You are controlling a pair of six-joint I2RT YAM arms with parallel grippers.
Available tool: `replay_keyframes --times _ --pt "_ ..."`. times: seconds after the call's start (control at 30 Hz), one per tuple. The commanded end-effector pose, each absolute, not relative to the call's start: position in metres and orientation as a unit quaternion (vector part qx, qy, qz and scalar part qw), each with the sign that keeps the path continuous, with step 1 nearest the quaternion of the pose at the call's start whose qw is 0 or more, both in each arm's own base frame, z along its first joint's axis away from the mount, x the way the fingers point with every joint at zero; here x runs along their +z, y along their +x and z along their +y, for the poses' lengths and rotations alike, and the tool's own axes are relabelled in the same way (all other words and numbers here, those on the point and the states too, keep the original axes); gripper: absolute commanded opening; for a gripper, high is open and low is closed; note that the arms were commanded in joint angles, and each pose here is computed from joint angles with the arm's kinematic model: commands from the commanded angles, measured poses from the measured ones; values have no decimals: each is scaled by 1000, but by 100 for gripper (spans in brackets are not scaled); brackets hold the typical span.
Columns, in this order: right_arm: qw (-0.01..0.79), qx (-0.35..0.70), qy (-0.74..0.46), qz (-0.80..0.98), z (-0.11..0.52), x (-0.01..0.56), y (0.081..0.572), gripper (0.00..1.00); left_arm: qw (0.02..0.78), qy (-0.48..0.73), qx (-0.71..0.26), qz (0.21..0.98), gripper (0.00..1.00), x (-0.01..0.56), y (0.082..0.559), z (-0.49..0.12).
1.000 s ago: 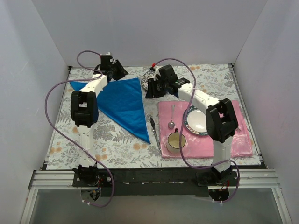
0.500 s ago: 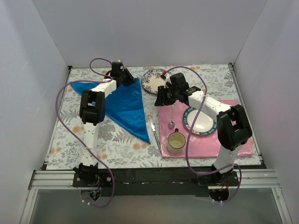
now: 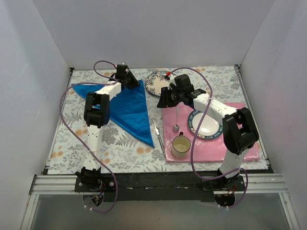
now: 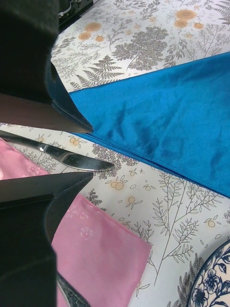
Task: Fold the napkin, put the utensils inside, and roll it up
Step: Fold the napkin
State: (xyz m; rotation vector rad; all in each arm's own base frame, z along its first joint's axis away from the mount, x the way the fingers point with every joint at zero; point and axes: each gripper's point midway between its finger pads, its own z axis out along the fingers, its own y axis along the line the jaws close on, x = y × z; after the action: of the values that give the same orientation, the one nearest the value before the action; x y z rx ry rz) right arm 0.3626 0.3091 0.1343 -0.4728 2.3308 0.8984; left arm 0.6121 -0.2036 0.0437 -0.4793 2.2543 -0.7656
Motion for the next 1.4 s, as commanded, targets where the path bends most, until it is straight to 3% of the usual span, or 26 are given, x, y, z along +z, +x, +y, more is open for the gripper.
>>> replay_keyframes --times 0.0,1.37 --pt "313 356 -183 861 314 150 362 46 352 -189 -287 871 7 45 617 -203" --pt "245 364 -237 867 353 112 313 48 383 -189 -221 877 7 29 644 -156"
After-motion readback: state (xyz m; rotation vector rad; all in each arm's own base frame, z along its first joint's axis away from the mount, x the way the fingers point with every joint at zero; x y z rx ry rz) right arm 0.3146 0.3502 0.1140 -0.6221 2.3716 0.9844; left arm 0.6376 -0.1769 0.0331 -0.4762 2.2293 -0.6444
